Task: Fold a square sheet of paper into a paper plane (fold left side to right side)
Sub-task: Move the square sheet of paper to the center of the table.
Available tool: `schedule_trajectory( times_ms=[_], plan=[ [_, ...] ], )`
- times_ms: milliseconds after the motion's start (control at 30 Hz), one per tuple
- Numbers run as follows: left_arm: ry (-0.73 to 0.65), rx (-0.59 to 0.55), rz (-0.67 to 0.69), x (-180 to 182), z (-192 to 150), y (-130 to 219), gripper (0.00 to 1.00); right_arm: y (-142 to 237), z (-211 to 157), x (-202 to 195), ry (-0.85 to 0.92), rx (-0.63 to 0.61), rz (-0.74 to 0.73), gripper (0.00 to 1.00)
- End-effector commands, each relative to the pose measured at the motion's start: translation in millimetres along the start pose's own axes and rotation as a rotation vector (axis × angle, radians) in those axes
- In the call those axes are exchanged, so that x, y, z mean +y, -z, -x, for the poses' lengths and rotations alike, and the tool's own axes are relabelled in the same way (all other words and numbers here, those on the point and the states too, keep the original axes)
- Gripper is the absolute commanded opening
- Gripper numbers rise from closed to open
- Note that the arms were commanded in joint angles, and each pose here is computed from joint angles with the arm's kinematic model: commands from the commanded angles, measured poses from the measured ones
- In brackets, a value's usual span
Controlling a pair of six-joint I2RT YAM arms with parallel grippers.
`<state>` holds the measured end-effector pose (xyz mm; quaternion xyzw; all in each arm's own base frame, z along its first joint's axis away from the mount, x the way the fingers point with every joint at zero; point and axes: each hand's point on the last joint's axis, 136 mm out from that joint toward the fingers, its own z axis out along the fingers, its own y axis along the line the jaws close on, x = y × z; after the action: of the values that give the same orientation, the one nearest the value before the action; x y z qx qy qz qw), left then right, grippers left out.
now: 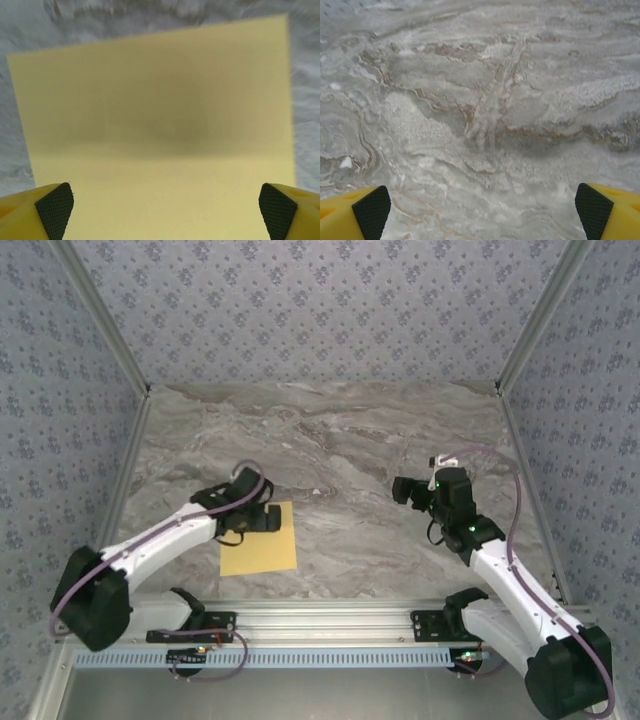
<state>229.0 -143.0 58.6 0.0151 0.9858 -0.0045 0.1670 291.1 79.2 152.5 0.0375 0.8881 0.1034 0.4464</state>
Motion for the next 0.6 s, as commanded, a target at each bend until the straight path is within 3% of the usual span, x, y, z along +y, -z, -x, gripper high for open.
schedule_trajectory(
  times_ms=[0, 567],
  plan=[
    [0.053, 0.033, 0.047, 1, -2, -2, 0.98, 5, -8, -4, -0.007, 0.026, -0.034, 1.00],
    [0.050, 0.182, -0.073, -35, -11, -59, 0.98, 6, -11, 1, 0.024, 0.036, -0.025, 1.00]
  ],
)
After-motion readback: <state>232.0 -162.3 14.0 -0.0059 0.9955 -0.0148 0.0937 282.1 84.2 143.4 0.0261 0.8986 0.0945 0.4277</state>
